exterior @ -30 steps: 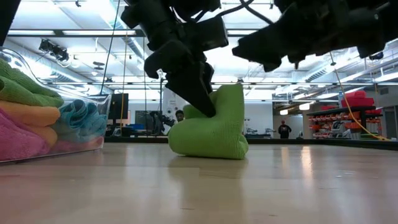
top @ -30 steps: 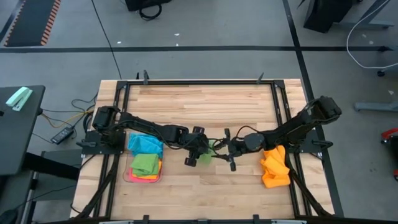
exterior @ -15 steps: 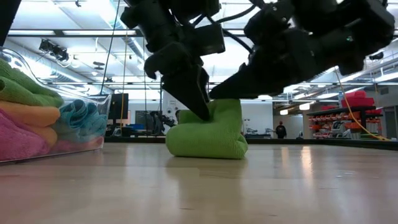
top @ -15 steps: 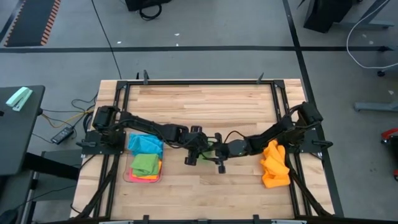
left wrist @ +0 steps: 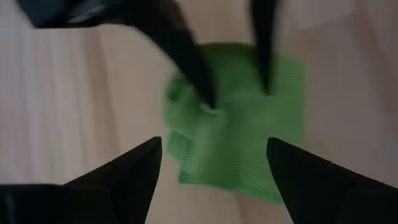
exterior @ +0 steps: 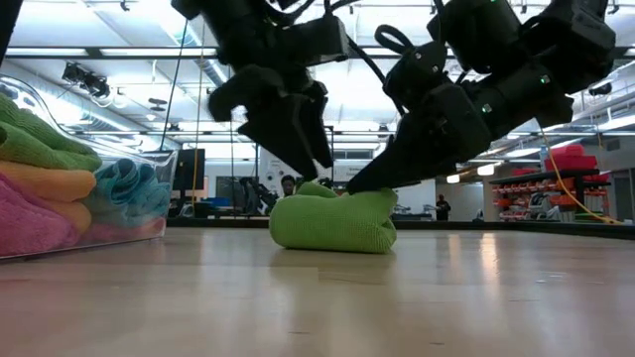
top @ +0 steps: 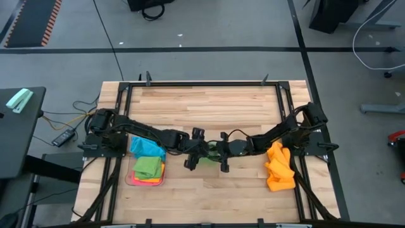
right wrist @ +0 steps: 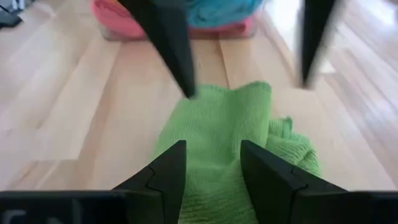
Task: Fold microfiber towels
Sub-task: Fold the green microfiber cloth
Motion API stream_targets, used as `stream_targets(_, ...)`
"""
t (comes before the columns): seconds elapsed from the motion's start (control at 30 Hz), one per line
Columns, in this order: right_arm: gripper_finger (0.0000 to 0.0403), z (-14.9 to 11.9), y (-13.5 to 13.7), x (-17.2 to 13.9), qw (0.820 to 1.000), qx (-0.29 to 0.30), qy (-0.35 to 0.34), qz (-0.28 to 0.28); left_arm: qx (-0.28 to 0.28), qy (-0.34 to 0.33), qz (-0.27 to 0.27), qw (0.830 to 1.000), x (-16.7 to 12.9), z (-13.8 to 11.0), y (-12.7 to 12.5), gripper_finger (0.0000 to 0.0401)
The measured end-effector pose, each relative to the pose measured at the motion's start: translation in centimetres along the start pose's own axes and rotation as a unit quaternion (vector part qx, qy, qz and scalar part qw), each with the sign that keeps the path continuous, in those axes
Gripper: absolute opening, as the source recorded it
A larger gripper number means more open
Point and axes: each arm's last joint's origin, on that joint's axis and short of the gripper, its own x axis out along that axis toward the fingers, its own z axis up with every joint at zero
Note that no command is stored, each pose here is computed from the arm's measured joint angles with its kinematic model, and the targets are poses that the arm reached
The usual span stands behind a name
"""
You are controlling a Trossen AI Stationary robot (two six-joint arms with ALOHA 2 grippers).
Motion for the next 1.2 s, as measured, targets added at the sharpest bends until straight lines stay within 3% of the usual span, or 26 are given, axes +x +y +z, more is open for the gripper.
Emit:
stream_targets(0.23, 0.0161, -0.1, -0.4, 0.0, 1.0, 0.012, 0.004, -0.027, 0.009, -0.019, -0.084, 0.996, -0.4, 0.3, -1.8, 0.027)
stream_targets(0.63, 0.0161, 1.6, 0.7, -1.2, 0.999, -0.022, -0.035, -0.008, -0.03, 0.015, -0.084, 0.996, 2.0, -0.5, -1.6, 0.0217)
stream_targets(0.83, 0.0161, 0.7, 1.5, -0.9, 0.999, -0.038, -0.021, 0.016, -0.042, 0.04, -0.079, 0.995, 4.3, -1.4, -0.8, 0.0194)
stream_targets(1.03, 0.0161, 1.0, 1.6, -0.8, 0.999, -0.043, -0.025, 0.019, -0.048, 0.029, -0.073, 0.996, 4.4, -1.3, -0.3, 0.0179)
stream_targets(1.2, 0.0161, 2.3, 2.2, -0.5, 0.997, -0.041, -0.033, 0.053, -0.029, 0.018, -0.075, 0.997, 4.1, -1.0, -0.7, 0.0172)
